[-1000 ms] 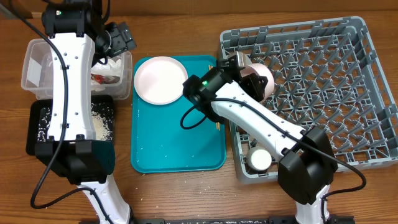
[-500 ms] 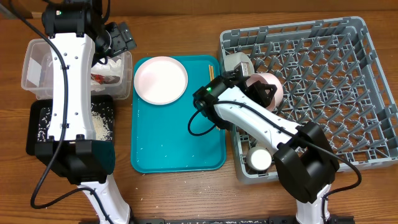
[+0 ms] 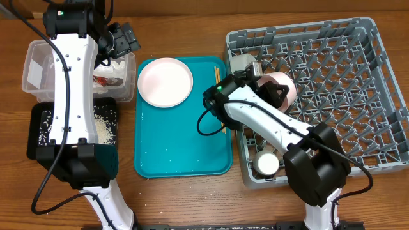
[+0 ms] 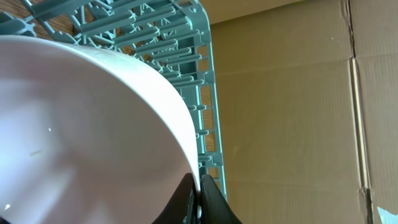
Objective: Sort waste into correct bins and load items into the dishwasher
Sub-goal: 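Carry the pink plate into the dish rack and stand it upright, then release the pink plate and move the right gripper toward the white plate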
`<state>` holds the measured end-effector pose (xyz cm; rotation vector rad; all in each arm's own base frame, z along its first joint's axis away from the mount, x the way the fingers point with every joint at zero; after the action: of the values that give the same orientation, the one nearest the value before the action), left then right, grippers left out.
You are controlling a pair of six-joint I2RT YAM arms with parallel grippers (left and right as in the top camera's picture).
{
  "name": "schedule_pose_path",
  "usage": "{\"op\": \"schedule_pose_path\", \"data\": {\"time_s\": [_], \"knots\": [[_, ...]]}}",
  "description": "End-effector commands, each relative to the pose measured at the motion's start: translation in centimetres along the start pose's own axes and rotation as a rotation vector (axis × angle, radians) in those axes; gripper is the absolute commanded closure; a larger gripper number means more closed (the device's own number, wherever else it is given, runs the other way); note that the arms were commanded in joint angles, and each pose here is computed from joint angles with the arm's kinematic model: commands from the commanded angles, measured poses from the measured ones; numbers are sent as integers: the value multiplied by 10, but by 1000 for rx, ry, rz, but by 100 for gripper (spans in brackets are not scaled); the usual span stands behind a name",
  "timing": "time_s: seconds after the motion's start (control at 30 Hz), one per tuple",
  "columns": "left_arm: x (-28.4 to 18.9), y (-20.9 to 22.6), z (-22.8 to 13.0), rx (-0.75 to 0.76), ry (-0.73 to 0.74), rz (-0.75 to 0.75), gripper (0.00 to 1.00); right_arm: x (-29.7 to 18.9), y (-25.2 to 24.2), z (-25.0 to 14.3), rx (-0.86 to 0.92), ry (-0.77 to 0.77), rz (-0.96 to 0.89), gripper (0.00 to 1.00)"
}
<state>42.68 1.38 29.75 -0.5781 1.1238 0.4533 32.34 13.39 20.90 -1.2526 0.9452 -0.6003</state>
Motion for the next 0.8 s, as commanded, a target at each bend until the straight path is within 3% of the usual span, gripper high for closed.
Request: {"op": "schedule_pose_path", "data": {"time_s": [0.0, 0.23, 0.3, 0.4, 0.53, 0.57, 0.7, 0.77], "knots": [[-8, -2, 2, -3, -27, -7, 0, -10, 9, -4, -14, 1, 46, 96], [-8, -1, 2, -5, -27, -6, 0, -36, 17, -3, -40, -67, 60, 92], [-8, -1, 2, -5, -27, -6, 0, -45, 20, -3, -48, -89, 66, 76], [-8, -2, 2, -3, -27, -7, 0, -54, 23, -4, -57, -114, 70, 66], [-8, -2, 2, -3, -26, -7, 0, -69, 27, -4, -67, -154, 75, 39], [-8, -2, 2, -3, -27, -7, 0, -72, 28, -4, -69, -164, 76, 27], [-8, -2, 2, -3, -27, -7, 0, -75, 24, 0, -36, -177, 76, 2], [-8, -2, 2, -3, -26, -7, 0, -78, 14, 5, 80, -206, 53, 0]]}}
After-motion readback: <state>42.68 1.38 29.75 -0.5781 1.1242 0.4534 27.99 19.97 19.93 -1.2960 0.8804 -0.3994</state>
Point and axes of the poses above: each gripper's point midway between its finger pads, its own x axis out along the fingers, its own y axis along the line the jaws close on, z = x × y, the point moved 6 cm from there along -x, back along the fingers, and after that the axes turned 13 degrees about -x, right-handed, at the moved point
